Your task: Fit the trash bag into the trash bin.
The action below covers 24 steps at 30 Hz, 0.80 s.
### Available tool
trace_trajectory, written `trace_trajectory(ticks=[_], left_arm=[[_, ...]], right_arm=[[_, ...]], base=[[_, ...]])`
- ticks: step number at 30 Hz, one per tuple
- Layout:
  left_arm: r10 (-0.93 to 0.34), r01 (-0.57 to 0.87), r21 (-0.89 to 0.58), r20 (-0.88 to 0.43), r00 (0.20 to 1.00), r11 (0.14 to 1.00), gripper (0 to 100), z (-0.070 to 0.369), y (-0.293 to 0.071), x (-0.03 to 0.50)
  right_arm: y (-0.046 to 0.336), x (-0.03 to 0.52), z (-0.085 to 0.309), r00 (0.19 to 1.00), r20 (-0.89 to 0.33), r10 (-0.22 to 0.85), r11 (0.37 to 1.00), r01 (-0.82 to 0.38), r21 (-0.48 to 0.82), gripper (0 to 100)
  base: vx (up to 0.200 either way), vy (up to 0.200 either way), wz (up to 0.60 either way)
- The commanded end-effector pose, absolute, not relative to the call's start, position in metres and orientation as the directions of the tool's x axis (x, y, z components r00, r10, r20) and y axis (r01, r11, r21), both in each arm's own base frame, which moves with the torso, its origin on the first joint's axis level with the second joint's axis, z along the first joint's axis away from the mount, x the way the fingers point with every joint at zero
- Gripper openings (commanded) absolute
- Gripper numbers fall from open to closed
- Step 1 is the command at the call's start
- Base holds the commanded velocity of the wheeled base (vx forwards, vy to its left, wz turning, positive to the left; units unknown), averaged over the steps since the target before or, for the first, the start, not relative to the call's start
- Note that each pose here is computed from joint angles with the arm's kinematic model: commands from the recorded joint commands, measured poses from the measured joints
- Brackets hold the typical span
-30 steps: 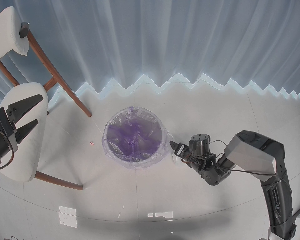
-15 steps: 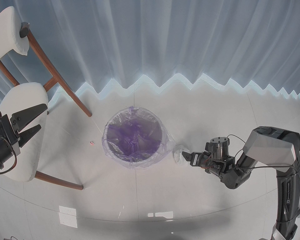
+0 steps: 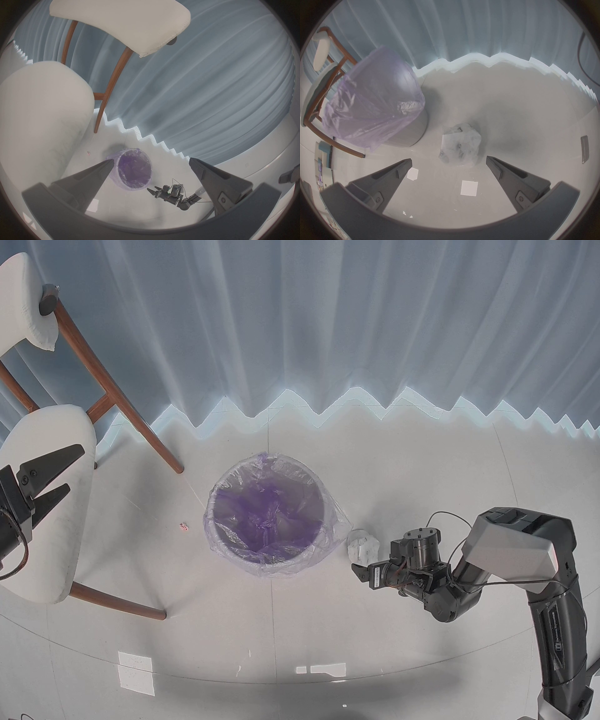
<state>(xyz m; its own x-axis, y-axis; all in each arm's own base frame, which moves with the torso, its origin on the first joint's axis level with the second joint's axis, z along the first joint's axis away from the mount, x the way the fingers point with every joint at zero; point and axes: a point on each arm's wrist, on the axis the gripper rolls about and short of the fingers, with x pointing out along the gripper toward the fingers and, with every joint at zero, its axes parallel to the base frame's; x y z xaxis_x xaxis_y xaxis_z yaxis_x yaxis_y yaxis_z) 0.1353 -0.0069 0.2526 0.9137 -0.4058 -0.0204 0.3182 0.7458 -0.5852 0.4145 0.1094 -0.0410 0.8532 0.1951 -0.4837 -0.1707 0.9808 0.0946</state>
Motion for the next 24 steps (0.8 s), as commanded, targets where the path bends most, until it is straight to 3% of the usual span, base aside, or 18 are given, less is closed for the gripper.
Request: trace_trajectory(ticks=[1,19,20,24], left_arm=[[-0.381,0.307,-0.533,-0.032,0.924,0.788,100,0.250,-0.003,0.137],[-0.337,0.274,-0.522,-0.026,0.941,0.808,100,0.249,0.003,0.133],[-0.330,0.267,-0.522,-0.028,0.944,0.810,100,0.249,0.004,0.133],[-0.320,0.260,-0.522,-0.026,0.947,0.813,100,0.248,0.005,0.131]], right_arm=[[0.122,0.436,-0.069,0.841,-0.506,0.191,0.981,-0.182,0.067,100],[0.125,0.490,-0.085,0.801,-0.591,0.098,0.991,-0.132,-0.016,100],[0.124,0.492,-0.086,0.803,-0.588,0.093,0.991,-0.129,-0.021,0],[0.122,0.496,-0.085,0.817,-0.571,0.086,0.992,-0.121,-0.023,0]], base=[[0.000,0.000,0.00],[0.000,0.000,0.00],[0.000,0.000,0.00],[0.000,0.000,0.00]])
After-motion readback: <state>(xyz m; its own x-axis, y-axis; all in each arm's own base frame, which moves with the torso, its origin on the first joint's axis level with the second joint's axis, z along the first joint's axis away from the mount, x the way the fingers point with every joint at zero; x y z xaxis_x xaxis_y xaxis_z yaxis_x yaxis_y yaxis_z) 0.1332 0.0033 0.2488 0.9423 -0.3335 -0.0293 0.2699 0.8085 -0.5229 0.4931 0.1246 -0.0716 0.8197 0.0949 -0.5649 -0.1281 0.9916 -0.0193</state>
